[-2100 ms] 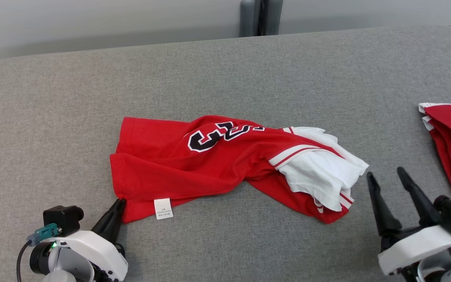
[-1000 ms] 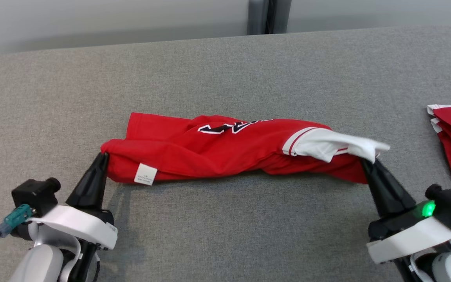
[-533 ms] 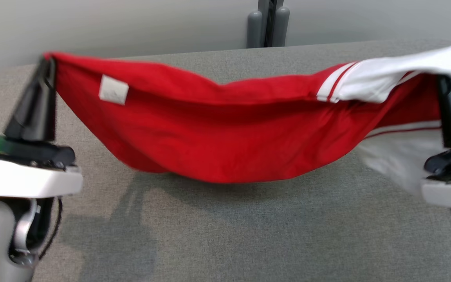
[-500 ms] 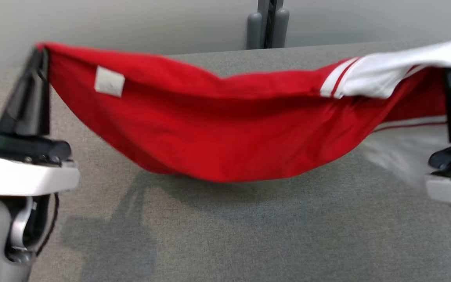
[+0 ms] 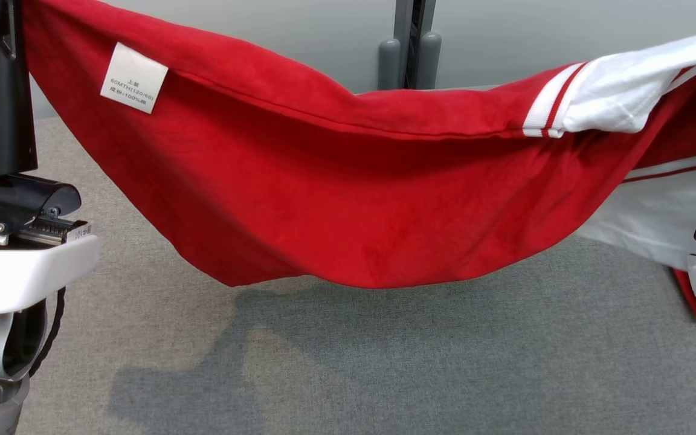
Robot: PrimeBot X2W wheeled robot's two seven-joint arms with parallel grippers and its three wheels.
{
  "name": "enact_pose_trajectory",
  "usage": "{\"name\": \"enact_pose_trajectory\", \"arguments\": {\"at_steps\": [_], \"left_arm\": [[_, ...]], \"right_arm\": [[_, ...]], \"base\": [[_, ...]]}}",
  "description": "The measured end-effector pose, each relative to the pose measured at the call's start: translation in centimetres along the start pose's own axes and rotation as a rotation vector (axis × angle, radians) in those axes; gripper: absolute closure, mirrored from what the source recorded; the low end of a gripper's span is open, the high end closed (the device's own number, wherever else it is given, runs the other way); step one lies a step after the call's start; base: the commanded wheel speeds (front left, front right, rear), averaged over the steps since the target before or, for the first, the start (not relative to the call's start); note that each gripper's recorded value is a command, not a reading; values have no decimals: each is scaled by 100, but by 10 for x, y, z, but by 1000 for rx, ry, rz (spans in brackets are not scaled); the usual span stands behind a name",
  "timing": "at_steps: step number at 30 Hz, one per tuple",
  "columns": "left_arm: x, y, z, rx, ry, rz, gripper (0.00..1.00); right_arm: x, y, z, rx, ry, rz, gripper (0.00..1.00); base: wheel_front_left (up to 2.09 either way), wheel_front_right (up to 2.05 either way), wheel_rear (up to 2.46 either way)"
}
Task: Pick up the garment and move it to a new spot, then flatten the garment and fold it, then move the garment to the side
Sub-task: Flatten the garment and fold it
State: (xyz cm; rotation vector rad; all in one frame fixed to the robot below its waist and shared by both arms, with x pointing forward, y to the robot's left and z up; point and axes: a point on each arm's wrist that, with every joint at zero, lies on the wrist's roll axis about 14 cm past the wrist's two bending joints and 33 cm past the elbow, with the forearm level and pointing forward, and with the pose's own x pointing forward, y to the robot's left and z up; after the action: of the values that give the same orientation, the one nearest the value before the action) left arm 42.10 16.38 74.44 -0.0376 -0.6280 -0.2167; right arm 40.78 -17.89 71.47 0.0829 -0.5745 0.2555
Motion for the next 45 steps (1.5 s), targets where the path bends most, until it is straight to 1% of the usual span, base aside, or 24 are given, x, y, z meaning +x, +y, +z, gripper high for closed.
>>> {"name": "enact_pose_trajectory", "arguments": {"at_steps": [12, 17, 19, 23, 24, 25, 31, 35, 40, 45], "left_arm": [[0, 0, -7, -4, 21, -1, 100], [-3, 3, -25, -22, 80, 9, 100], [-11, 3, -44, -42, 140, 19, 100], [-37, -1, -92, -116, 283, 51, 100], [-46, -1, -106, -135, 325, 62, 100], [-65, -4, -133, -179, 407, 83, 100], [-117, -13, -199, -266, 620, 124, 100], [-151, -19, -232, -314, 739, 156, 100], [-192, -25, -259, -362, 859, 207, 100], [-216, -29, -274, -382, 931, 223, 100]], "right_arm": [[-1, -3, -10, 16, 28, -13, 100], [-3, -3, -28, 42, 80, -18, 100], [-10, -3, -47, 47, 142, -23, 100], [-28, 2, -90, 104, 263, -39, 100], [-34, 4, -101, 126, 293, -47, 100], [-48, 7, -125, 154, 364, -60, 100], [-90, 14, -186, 211, 542, -98, 100], [-115, 18, -214, 233, 630, -113, 100], [-152, 25, -241, 266, 741, -142, 100], [-168, 33, -256, 295, 794, -151, 100]], "base": [[0, 0, 0], [0, 0, 0], [0, 0, 0], [0, 0, 0], [0, 0, 0], [0, 0, 0], [0, 0, 0], [0, 0, 0], [0, 0, 0], [0, 0, 0]]}}
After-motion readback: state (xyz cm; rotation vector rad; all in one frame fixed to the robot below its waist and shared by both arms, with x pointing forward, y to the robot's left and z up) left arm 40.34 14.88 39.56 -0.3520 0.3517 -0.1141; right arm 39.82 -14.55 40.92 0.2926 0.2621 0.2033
